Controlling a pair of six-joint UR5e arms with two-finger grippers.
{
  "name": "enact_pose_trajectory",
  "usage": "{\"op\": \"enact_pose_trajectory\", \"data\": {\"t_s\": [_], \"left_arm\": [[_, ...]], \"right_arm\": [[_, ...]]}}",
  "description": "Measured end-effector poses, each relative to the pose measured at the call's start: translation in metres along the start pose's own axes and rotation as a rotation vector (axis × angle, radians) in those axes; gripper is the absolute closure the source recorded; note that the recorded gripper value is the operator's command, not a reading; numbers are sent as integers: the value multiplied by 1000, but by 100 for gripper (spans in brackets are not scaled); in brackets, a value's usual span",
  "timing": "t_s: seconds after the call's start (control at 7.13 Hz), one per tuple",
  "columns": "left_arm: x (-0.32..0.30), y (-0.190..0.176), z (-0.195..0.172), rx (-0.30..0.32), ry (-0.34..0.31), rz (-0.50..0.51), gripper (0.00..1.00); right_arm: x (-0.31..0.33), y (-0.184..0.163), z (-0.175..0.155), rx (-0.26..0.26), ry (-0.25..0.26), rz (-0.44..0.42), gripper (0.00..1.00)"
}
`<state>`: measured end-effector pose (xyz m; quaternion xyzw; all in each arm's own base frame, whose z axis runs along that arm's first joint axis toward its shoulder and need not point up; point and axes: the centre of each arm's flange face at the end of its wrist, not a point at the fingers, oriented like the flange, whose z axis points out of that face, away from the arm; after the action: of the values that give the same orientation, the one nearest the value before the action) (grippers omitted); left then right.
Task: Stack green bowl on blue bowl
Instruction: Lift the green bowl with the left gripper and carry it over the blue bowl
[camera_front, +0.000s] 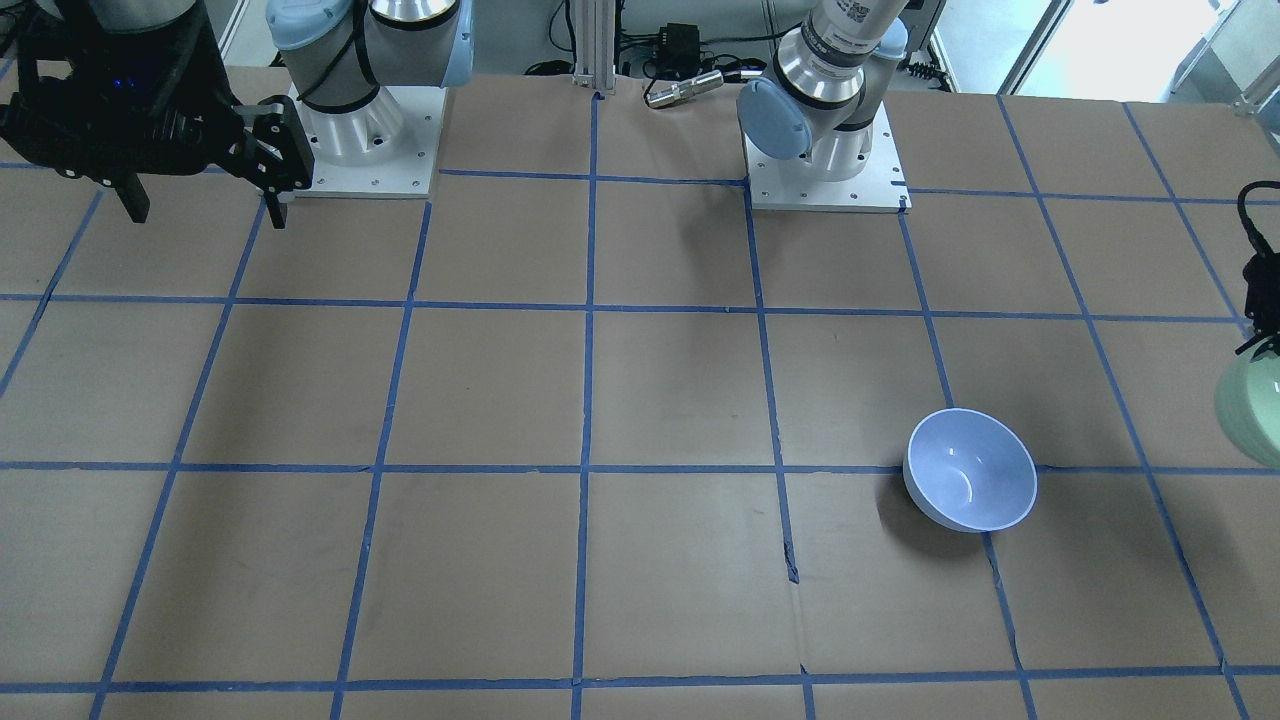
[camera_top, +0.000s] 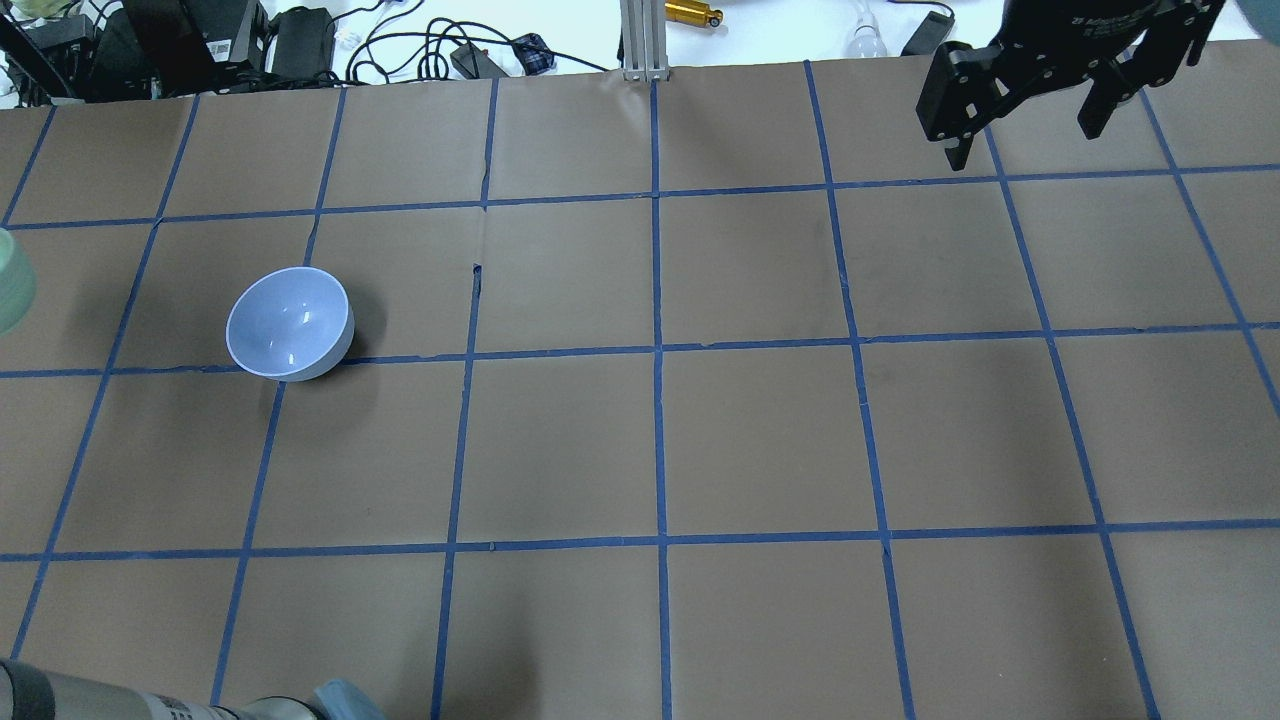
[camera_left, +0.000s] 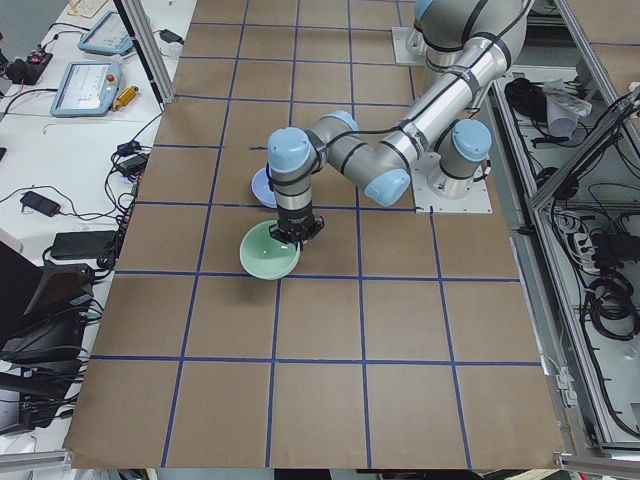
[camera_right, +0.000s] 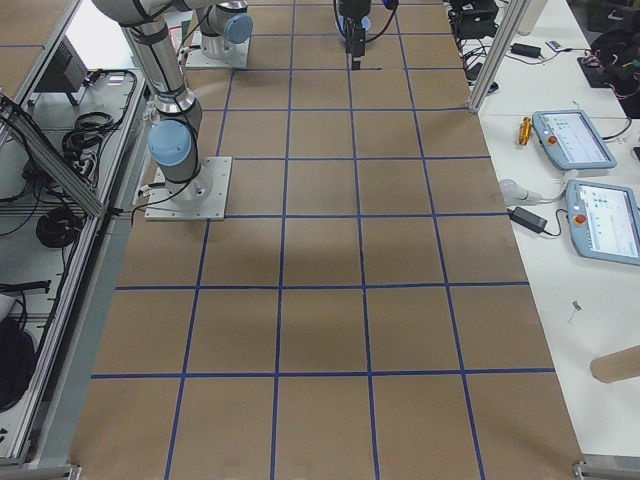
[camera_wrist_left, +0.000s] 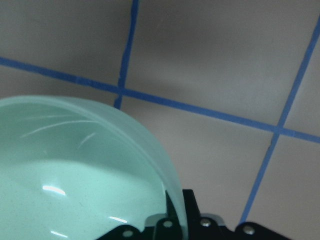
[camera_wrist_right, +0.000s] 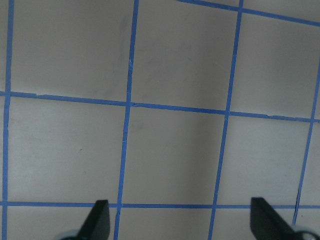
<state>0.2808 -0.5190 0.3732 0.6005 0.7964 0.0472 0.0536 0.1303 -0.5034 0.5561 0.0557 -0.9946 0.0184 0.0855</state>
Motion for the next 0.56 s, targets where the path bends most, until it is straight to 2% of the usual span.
{"op": "enact_pose_trajectory", "data": {"t_s": [0.28, 0.56], "left_arm": [[-5, -101, -21, 29, -19, -114, 100], [4, -182, -28, 40, -14, -221, 100]], "right_arm": [[0, 0, 0, 0, 0, 0, 0], [0, 0, 0, 0, 0, -1, 0]]}}
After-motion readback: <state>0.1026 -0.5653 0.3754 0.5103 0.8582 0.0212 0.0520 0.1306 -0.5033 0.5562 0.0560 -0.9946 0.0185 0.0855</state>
